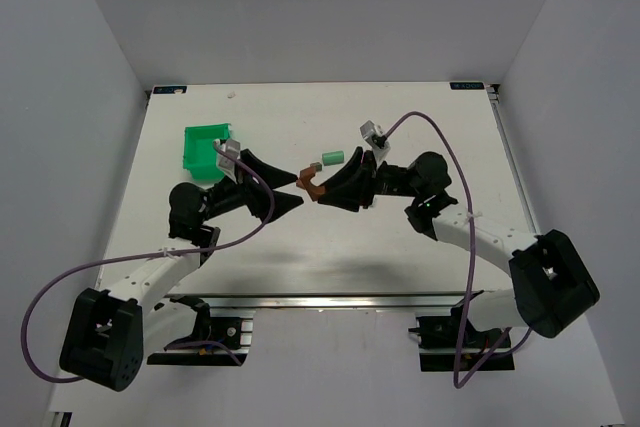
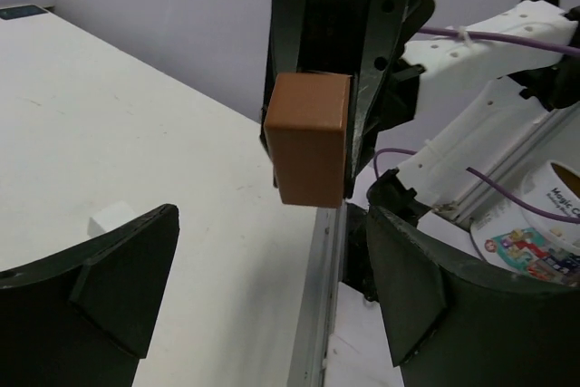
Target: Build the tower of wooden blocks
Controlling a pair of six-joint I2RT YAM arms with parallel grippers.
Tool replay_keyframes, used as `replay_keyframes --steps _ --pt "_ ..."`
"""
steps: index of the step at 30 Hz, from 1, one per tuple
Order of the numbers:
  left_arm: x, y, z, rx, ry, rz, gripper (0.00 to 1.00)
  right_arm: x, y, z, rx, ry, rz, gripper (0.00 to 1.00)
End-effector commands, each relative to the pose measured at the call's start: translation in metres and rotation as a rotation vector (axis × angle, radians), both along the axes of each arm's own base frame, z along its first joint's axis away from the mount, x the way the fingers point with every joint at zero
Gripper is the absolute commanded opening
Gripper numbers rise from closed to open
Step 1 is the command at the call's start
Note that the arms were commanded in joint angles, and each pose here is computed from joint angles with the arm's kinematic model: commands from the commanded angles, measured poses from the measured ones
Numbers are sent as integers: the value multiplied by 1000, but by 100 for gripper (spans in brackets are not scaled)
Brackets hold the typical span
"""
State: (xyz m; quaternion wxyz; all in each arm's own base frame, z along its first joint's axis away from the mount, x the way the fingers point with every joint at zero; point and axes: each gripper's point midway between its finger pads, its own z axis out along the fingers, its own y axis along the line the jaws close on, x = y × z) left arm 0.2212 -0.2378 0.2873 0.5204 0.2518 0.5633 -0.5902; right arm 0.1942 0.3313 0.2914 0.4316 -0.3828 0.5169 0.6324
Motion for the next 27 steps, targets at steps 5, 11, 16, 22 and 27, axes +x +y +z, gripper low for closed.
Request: replay_keyframes --steps 5,11,16,22,27 --pt "-15 -1 19 -49 -56 -57 92 -8 7 7 28 11 94 10" --pt "-4 0 22 -32 -41 -7 86 -2 11 2 -5 28 68 10" --pt "5 -2 19 -19 -10 8 80 -3 14 4 -8 19 76 12" --pt "10 -6 13 -20 19 -7 73 -5 21 -3 -42 32 106 12" --pt "12 -6 13 -23 33 5 47 4 24 -19 -122 51 60 14"
